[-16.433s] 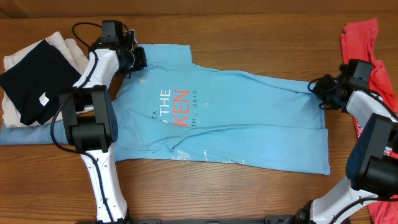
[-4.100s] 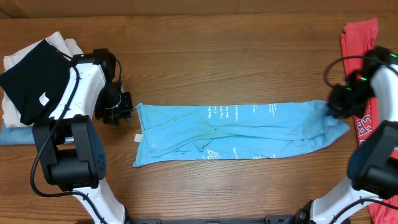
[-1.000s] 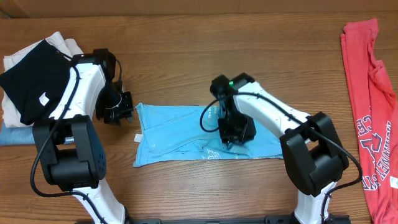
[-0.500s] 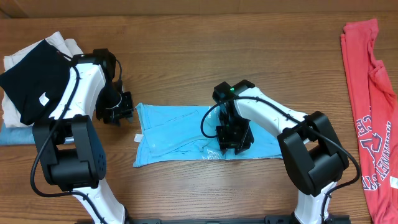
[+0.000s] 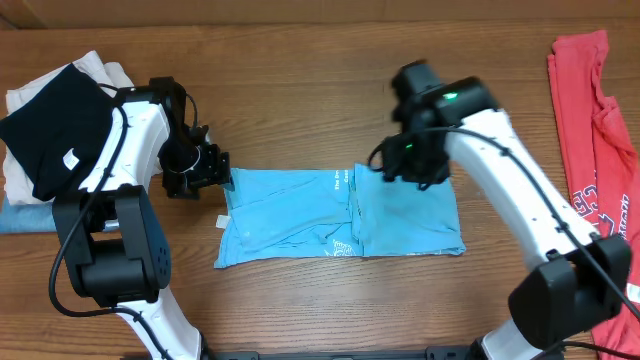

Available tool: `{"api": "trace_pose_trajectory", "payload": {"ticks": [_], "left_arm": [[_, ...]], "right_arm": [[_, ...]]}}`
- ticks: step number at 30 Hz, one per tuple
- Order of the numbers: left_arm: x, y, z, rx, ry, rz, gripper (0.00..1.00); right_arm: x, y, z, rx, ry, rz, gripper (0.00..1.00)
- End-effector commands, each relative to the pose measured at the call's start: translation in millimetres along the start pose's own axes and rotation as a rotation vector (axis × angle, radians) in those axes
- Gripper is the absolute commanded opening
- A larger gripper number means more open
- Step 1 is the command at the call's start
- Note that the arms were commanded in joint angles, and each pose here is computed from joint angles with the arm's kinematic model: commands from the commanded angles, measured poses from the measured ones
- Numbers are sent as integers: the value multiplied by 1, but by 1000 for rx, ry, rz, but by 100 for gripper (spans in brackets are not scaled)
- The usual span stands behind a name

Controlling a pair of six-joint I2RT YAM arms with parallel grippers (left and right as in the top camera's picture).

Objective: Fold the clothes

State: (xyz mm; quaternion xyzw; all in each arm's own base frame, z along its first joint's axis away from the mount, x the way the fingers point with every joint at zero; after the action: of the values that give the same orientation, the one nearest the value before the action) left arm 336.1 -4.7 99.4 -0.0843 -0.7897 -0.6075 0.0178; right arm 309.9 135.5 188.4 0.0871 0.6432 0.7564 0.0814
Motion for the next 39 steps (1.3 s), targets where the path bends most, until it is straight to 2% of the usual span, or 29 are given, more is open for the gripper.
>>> {"api": "trace_pose_trajectory", "payload": {"ticks": [1, 16, 17, 21, 23, 24, 27, 33, 39], "left_arm": [[0, 4, -10, 51, -94, -32, 75], [12, -71, -23, 55, -255, -30, 73], [14, -74, -25, 56, -260, -21, 70], [21, -82, -38, 60, -295, 13, 45], [23, -85, -43, 57, -314, 24, 35], [23, -85, -46, 54, -324, 28, 25], [25, -86, -45, 36, -323, 40, 6], [29, -72, -6, -121, -208, 82, 4], [18, -20, 44, -183, 6, 29, 4]], "right_arm": [[-14, 8, -20, 16, -37, -30, 56], [-33, 16, -70, 42, -168, -24, 57], [-32, 16, -70, 44, -166, -23, 57], [-32, 16, -71, 45, -166, -23, 57], [-32, 16, -71, 45, -166, -23, 57], [-32, 16, -71, 45, -166, -23, 57], [-33, 16, -73, 60, -167, -29, 57], [-34, 16, -76, 84, -167, -39, 58], [-34, 16, -76, 83, -167, -41, 58]]}}
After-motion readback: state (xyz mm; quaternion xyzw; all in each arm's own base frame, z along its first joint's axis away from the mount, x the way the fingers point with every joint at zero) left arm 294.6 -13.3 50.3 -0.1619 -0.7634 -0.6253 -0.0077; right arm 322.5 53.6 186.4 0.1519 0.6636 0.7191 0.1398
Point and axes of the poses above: each gripper's point midway between its finger pads, its own y axis back along the fingers, its own z axis along the line the jaws close on, x = y × z, the point moved 4 cm from there along y, back along the fingers, and after that the axes turned 14 degrees about -y, right-handed, at the moved point
